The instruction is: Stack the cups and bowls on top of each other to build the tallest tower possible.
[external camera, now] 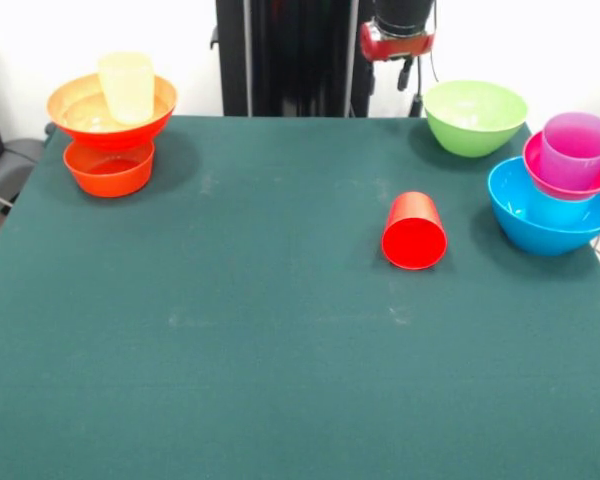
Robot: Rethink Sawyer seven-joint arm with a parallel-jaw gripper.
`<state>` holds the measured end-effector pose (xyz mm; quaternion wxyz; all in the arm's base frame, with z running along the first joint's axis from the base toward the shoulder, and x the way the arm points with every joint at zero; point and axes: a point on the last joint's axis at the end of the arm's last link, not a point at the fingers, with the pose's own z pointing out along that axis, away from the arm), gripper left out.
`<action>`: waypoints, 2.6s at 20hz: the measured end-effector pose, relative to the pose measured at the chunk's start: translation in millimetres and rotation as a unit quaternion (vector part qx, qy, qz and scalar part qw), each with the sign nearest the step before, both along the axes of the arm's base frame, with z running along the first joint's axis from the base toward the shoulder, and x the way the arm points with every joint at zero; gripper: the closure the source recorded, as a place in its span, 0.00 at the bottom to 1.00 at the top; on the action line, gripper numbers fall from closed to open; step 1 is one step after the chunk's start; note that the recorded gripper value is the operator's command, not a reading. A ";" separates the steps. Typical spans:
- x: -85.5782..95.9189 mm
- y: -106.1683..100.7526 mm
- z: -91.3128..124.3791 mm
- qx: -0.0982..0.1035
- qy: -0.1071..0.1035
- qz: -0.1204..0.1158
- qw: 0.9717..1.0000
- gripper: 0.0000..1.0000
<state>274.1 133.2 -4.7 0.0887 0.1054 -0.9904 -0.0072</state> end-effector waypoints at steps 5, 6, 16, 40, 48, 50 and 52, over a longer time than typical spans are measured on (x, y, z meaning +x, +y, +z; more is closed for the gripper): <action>5.9 -5.6 -1.6 -0.004 -0.005 -0.006 1.000 0.00; 7.2 -7.2 -1.3 -0.004 -0.005 -0.009 1.000 0.00; 46.8 -27.2 19.1 -0.002 -0.014 -0.073 0.997 0.00; 83.1 15.8 65.6 -0.004 0.024 -0.101 0.995 0.00; 76.9 42.4 47.1 -0.003 0.033 -0.078 0.996 0.00; 75.2 44.4 39.1 -0.004 0.034 -0.077 0.996 0.00; 74.1 44.7 33.4 -0.005 0.034 -0.078 0.996 0.00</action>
